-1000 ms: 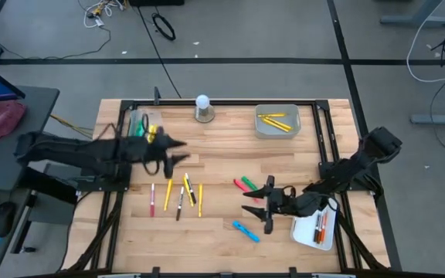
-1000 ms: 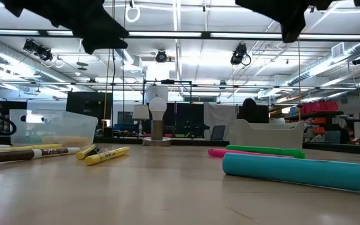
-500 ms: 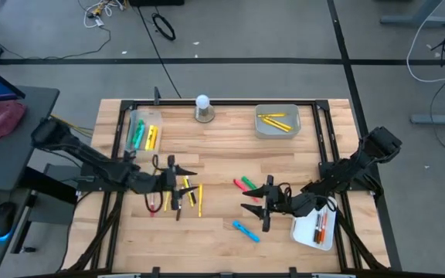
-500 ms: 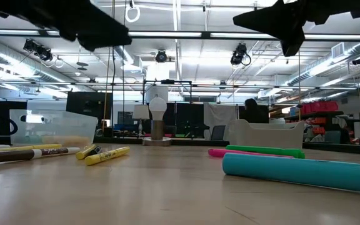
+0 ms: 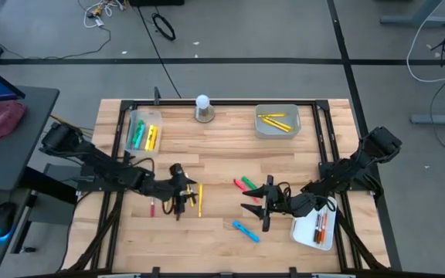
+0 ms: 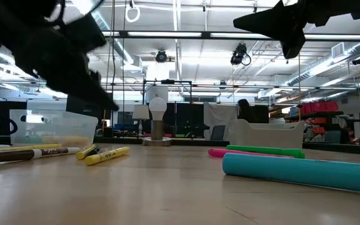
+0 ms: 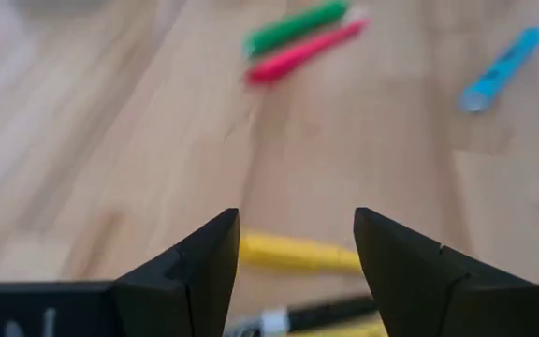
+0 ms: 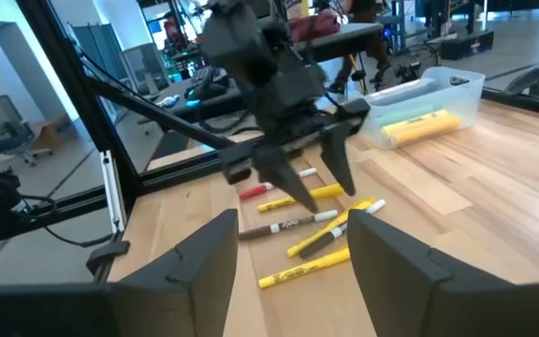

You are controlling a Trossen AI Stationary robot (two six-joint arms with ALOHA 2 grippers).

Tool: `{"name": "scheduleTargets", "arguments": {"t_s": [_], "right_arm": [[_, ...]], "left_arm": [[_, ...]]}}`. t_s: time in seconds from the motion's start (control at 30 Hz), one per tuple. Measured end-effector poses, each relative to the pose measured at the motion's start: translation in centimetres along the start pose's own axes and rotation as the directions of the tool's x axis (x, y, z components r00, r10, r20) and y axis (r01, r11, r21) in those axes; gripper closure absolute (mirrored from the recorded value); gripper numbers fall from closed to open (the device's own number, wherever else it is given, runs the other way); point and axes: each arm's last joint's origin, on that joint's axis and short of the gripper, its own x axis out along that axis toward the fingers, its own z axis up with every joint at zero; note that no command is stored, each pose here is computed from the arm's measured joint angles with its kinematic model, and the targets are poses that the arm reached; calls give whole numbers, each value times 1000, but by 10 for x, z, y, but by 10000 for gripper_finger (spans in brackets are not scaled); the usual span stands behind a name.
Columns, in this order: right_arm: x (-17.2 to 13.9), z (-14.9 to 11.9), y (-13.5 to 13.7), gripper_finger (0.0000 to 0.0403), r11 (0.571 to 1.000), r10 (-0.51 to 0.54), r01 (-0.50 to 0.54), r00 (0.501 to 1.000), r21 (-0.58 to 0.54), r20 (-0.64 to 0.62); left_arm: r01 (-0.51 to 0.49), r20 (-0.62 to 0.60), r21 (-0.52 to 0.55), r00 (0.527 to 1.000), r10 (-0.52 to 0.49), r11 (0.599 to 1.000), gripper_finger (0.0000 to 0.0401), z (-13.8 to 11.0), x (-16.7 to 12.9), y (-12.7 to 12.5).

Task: Pick & Place Markers
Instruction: Put the yellow pen into the gray bin

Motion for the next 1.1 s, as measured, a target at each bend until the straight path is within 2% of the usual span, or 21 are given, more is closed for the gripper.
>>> {"name": "scheduleTargets", "arguments": {"t_s": [0.13,0.27,0.4,0.57,0.67,0.9,1.0,1.1], "right_arm": [[0,0,0,200,1000,-2,2,1000,2,-3],[1,0,-1,200,1000,-4,4,1000,2,-3],[1,0,-1,200,1000,-5,5,1000,2,-3],[1,0,-1,200,1000,-5,5,1000,1,-4],[1,-1,-1,200,1000,-6,6,1000,0,-5],[1,-1,-1,200,1000,-8,8,1000,-4,-8],[1,-1,-2,200,1000,-9,9,1000,-4,-8],[1,-1,-2,200,1000,-10,10,1000,-4,-8]], "left_arm": [[-86,-109,-162,992,68,983,183,-6,6,18],[-169,-162,-287,979,126,943,183,-8,9,31],[-177,-191,-421,976,103,890,183,-8,12,38],[-158,-240,-525,970,32,836,183,-9,13,42],[-174,-289,-561,957,6,810,183,-12,12,43],[-236,-340,-613,940,18,754,184,-17,10,45],[-232,-351,-611,936,3,757,184,-18,10,44],[-189,-360,-578,932,-40,794,184,-16,5,44]]}}
